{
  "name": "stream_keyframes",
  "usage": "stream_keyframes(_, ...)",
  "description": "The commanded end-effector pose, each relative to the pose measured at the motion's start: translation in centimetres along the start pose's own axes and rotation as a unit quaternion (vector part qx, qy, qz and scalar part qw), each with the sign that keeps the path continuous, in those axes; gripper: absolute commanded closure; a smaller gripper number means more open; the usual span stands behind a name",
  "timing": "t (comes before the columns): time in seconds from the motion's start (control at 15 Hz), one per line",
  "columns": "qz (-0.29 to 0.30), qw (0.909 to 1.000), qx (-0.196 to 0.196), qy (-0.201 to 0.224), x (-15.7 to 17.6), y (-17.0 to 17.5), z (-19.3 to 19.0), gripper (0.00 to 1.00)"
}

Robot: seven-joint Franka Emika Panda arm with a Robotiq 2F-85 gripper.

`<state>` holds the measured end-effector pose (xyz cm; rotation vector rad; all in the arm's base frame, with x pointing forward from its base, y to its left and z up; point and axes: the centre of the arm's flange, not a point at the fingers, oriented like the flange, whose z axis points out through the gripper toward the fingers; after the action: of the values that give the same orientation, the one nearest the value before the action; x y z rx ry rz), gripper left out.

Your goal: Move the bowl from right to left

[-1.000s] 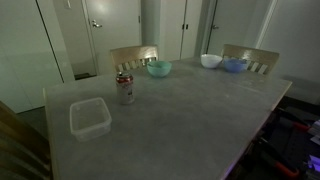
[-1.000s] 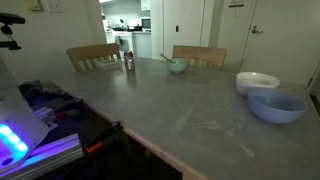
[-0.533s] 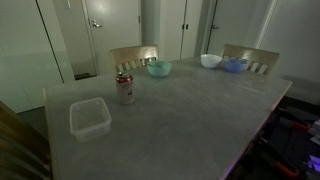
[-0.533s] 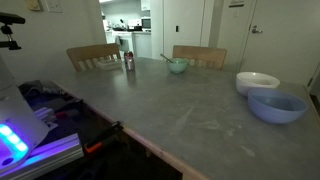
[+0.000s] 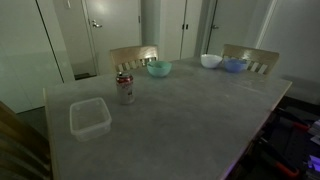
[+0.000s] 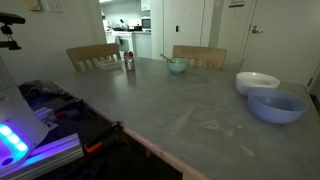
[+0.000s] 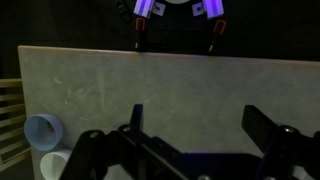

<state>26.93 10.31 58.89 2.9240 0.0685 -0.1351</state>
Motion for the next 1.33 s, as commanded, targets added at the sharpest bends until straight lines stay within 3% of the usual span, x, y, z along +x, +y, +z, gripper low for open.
stream_keyframes(0.0,0.005,0.9999,0.015,-0.002,1.6,0.7,0.0,0.0)
stream_keyframes(0.53,-0.014,0.999,0.041,-0.012,5.7,3.9,1.9,0.0)
stream_keyframes(0.73,-0.074,0.9946,0.071,-0.009,7.9,6.1,3.0,0.0)
stream_keyframes(0.87,-0.047,0.9933,0.105,-0.007,10.2,7.9,3.5,0.0)
stream_keyframes(0.93,-0.05,0.9956,0.079,-0.001,7.2,6.6,3.5,0.0)
stream_keyframes(1.27,-0.05,0.9956,0.08,0.001,7.4,6.6,3.4,0.0)
